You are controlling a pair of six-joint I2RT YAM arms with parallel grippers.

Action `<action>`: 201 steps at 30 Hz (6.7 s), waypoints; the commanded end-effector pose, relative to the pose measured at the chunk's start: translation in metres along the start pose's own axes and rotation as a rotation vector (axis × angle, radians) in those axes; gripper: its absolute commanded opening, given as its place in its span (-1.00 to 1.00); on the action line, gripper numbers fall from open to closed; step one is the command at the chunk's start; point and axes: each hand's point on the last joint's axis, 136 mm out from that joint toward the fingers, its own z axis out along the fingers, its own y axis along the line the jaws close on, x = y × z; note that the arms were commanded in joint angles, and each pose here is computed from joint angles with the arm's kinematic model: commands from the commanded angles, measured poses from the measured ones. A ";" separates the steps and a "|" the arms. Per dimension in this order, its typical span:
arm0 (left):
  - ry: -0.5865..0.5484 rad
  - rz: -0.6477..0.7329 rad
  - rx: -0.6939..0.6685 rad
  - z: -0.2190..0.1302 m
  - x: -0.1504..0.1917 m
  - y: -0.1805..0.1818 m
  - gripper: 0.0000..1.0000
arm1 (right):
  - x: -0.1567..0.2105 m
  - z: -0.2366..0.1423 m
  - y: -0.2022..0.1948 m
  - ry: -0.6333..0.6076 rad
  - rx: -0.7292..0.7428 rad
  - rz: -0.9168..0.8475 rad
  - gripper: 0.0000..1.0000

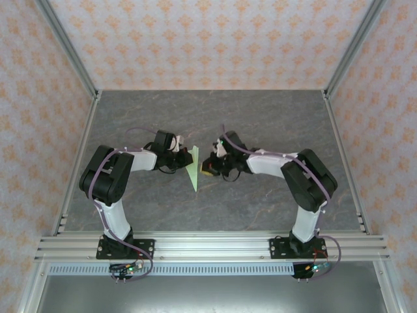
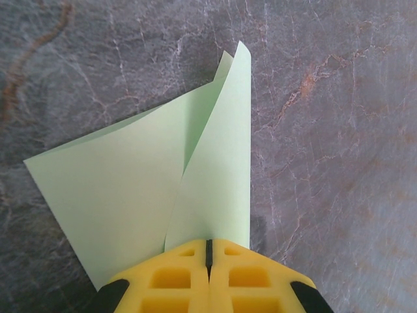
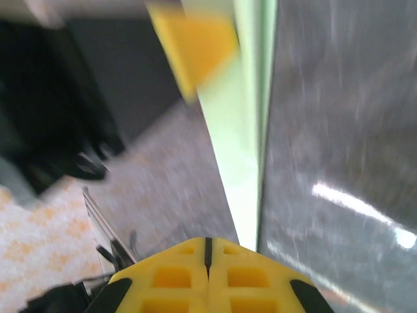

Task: Fold a paper plane with a square sheet of paper (fold left side to right side)
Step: Fold the wing for the fifth time at the center of the table.

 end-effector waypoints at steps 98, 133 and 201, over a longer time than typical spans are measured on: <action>0.103 -0.022 -0.160 -0.005 0.087 0.026 -1.00 | -0.027 0.058 -0.006 -0.016 0.083 -0.046 -1.00; 0.119 -0.024 -0.193 -0.005 0.094 0.036 -1.00 | -0.098 0.060 -0.040 -0.092 0.231 -0.154 -1.00; 0.064 -0.010 0.077 -0.032 0.062 -0.050 -1.00 | -0.079 0.080 -0.048 0.038 0.213 -0.063 -1.00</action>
